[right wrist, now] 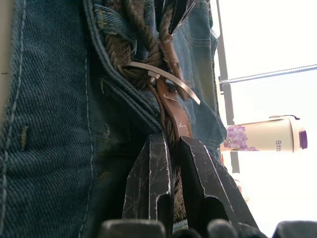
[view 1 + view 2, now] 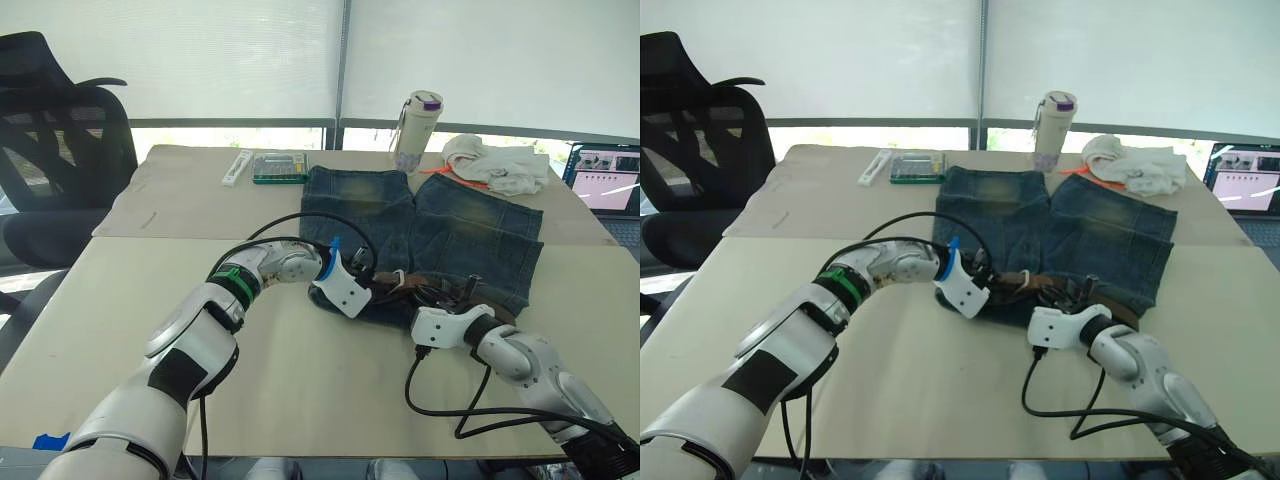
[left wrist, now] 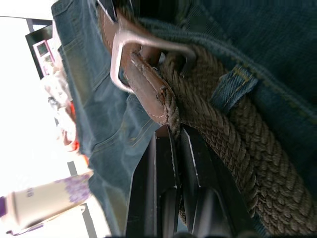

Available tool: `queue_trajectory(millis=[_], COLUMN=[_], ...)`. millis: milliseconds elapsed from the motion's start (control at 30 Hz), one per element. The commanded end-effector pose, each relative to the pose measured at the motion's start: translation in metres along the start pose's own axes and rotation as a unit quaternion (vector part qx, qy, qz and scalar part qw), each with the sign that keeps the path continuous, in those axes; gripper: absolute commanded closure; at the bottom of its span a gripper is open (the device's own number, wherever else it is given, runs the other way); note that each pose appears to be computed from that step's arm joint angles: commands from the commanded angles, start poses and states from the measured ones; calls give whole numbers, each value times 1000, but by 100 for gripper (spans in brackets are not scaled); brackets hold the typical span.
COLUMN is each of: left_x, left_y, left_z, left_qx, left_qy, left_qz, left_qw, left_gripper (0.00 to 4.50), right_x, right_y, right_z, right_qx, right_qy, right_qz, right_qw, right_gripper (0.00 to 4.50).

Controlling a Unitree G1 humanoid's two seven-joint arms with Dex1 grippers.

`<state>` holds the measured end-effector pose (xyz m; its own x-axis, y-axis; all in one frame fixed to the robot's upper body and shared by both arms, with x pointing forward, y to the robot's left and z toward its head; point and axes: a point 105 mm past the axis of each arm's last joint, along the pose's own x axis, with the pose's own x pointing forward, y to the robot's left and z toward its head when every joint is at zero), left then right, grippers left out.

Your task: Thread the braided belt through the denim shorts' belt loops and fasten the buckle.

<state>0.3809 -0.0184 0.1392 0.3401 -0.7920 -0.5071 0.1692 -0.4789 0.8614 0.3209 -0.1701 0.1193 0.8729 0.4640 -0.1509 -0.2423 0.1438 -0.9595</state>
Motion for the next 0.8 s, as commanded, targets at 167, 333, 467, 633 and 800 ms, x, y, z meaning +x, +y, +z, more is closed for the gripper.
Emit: queue_trajectory(millis=[167,333,467,633,800], left_x=[4,16,33,42,46], left_y=[11,15,15,29,38], left_z=[8,14,21,30,36], left_qx=[4,-44,-94,-172,-276], left_qy=[-11,-13,-10,-20,-50], left_qz=[15,48,74,135,200], left_qw=[1000,998,993,976,939], left_gripper=[450,450,450,450,450], right_x=[1,4,5,4,3], right_y=[-23,-22,-20,-17,-15], right_z=[7,16,22,27,30], right_qx=[-14,-8,1,18,42], right_qy=[-18,-36,-47,-61,-65], right_qz=[-39,-42,-44,-41,-43], right_qw=[999,998,998,997,996], right_gripper=[445,445,445,445,445])
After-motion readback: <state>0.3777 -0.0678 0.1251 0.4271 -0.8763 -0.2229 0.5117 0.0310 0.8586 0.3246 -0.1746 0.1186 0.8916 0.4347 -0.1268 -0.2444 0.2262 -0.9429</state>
